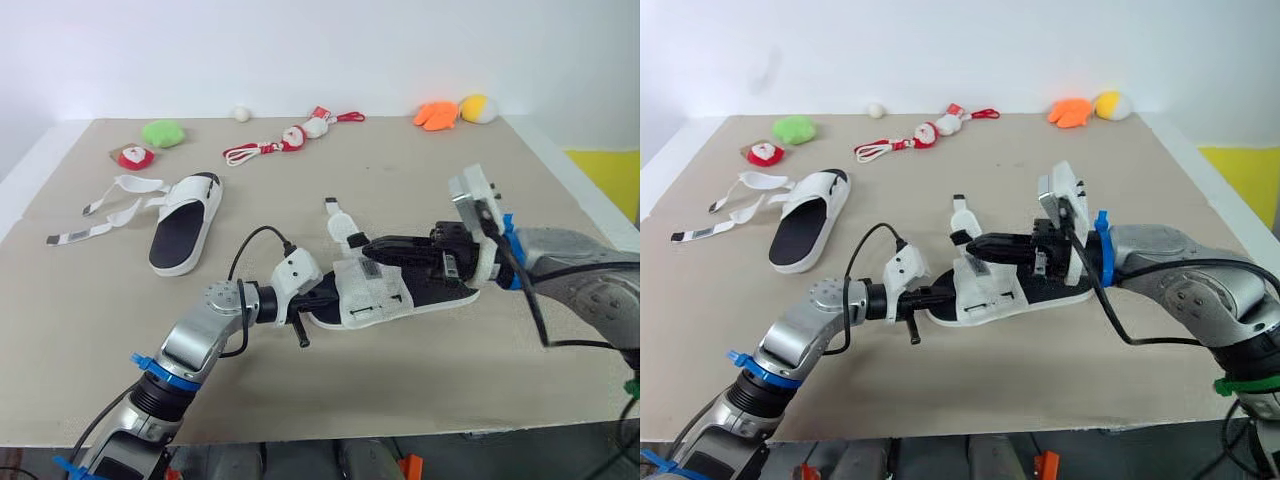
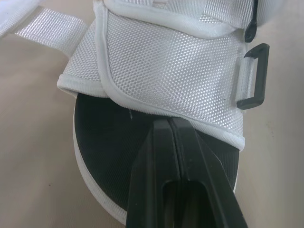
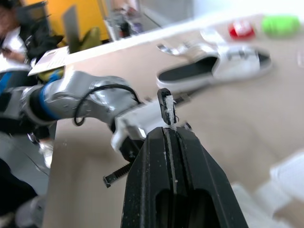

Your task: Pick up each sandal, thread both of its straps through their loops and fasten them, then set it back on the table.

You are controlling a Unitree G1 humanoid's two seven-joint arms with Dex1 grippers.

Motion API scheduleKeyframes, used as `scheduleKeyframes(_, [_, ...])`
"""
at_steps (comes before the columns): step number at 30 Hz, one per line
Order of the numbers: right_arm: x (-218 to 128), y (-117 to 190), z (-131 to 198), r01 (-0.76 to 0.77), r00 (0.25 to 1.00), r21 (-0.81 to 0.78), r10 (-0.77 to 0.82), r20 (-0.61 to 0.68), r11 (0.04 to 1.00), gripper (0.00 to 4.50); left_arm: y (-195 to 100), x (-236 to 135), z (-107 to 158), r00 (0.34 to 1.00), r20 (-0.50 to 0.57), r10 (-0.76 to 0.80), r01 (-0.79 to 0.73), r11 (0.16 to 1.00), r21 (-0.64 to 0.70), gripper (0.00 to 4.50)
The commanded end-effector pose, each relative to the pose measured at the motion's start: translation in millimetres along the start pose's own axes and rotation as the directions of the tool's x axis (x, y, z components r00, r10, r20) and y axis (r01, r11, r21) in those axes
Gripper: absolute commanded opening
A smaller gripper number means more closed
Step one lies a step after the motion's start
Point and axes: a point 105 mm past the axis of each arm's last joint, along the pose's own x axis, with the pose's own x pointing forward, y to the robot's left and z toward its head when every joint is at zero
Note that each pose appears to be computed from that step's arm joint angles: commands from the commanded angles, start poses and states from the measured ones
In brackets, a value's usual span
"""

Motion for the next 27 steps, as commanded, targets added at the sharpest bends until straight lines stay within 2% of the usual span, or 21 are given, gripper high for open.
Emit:
scheduleKeyframes(1, [0.2,-22.3,-16.5,0.133,0.99,0.178,-0.122,-0.073,0.975,0.13,-1.4,1.1,-9.5,1.0,-0.03,0.001,-0.002,1.0,-0.025,0.0])
scheduleKeyframes(4, [2.1,-35.4,-11.4,0.171,0.985,0.273,-0.165,-0.045,0.947,0.13,-1.9,1.4,-9.7,1.0,-0.028,0.004,-0.004,1.0,-0.027,0.0])
scheduleKeyframes(12, [-0.4,-60.5,11.2,0.22,0.969,0.397,-0.247,0.018,0.891,0.13,-2.6,1.1,-10.5,1.0,-0.027,0.008,-0.009,0.999,-0.031,0.0])
scheduleKeyframes(14, [-1.4,-64.1,10.9,0.236,0.964,0.411,-0.265,0.013,0.88,0.13,-3.1,1.0,-10.4,1.0,-0.026,0.008,-0.009,0.999,-0.031,0.0])
scheduleKeyframes(19, [-3.6,-77.8,-8.6,0.352,0.933,0.429,-0.346,-0.096,0.832,0.13,-4.6,1.3,-10.6,1.0,-0.026,0.002,-0.003,1.0,-0.031,0.0])
scheduleKeyframes(27, [-5.4,-86.6,-1.5,0.353,0.926,0.501,-0.372,-0.066,0.79,0.13,-5.8,2.2,-10.1,1.0,-0.028,-0.006,0.005,1.0,-0.027,0.0])
